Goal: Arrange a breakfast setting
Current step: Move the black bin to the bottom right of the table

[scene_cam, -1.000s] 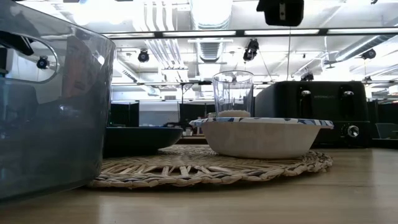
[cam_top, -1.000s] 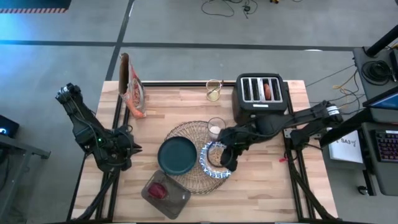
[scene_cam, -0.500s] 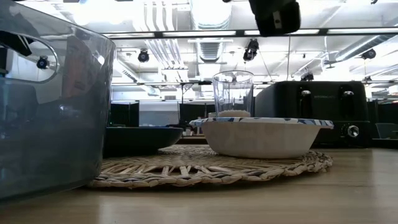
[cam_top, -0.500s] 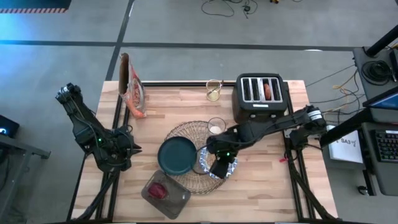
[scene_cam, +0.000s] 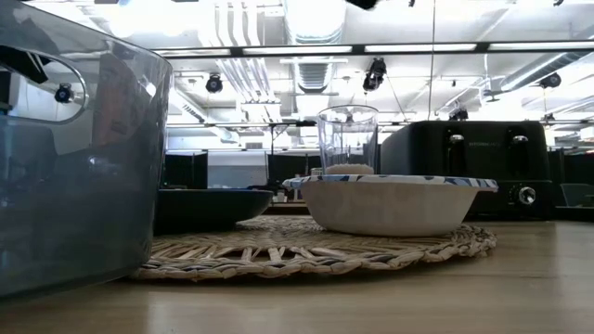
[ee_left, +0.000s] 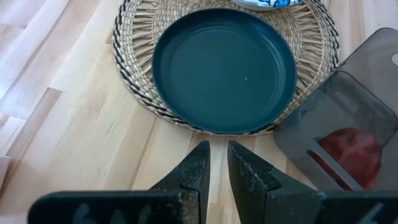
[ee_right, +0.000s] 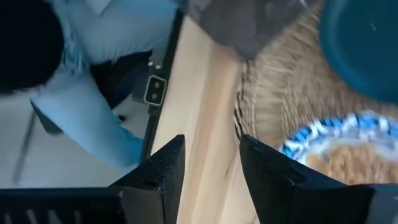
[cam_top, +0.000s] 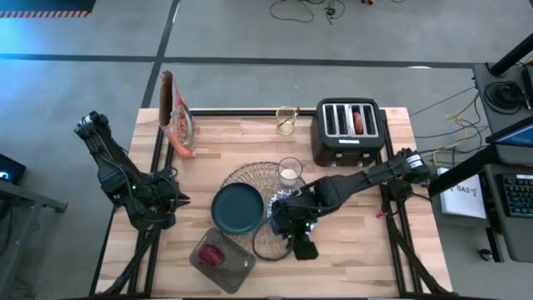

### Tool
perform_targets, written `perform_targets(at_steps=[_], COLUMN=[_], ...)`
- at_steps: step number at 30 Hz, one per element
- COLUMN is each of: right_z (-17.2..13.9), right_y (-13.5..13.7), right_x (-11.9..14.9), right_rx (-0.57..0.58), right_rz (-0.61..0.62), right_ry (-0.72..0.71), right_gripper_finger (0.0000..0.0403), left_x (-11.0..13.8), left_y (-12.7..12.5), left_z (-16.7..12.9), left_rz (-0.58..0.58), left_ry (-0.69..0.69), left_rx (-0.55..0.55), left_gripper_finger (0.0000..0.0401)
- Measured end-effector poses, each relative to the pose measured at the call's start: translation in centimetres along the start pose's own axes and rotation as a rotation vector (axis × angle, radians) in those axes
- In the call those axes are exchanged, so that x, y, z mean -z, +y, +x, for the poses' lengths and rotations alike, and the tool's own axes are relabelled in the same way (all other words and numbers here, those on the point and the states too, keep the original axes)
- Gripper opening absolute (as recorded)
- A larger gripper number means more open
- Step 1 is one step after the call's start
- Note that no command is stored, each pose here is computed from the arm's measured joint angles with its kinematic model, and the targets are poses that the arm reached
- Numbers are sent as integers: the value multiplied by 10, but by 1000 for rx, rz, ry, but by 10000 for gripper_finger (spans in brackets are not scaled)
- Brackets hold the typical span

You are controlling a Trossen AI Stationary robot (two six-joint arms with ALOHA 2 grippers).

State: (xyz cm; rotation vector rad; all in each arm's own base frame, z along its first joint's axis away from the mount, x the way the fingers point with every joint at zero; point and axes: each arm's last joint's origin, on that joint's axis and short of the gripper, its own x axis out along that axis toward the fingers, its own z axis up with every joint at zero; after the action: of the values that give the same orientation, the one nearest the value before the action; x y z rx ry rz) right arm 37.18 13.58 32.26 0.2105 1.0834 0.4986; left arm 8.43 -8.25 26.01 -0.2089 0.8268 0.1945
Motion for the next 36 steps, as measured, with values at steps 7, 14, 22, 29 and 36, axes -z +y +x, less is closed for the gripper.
perform_targets(at_steps=[7, 14, 22, 29, 36], right_z=[21, 33, 57, 76, 90], right_y=[19, 35, 37, 32, 27], right_x=[-9, -21, -31, -32, -30], right_rx=[-21, -43, 28, 103, 166], right_rz=[-219, -277, -454, -581, -664], right_ry=[13, -5, -4, 25, 64], right_gripper_finger=[134, 137, 136, 128, 128], left_x=[0, 0, 0, 0, 0], left_y=[0, 0, 0, -1, -2], left_z=[0, 0, 0, 1, 2], left_rz=[14, 19, 23, 44, 54], left_ry=[0, -1, -3, -2, 1], left_rx=[0, 1, -1, -3, -9], left_gripper_finger=[39, 39, 39, 39, 39])
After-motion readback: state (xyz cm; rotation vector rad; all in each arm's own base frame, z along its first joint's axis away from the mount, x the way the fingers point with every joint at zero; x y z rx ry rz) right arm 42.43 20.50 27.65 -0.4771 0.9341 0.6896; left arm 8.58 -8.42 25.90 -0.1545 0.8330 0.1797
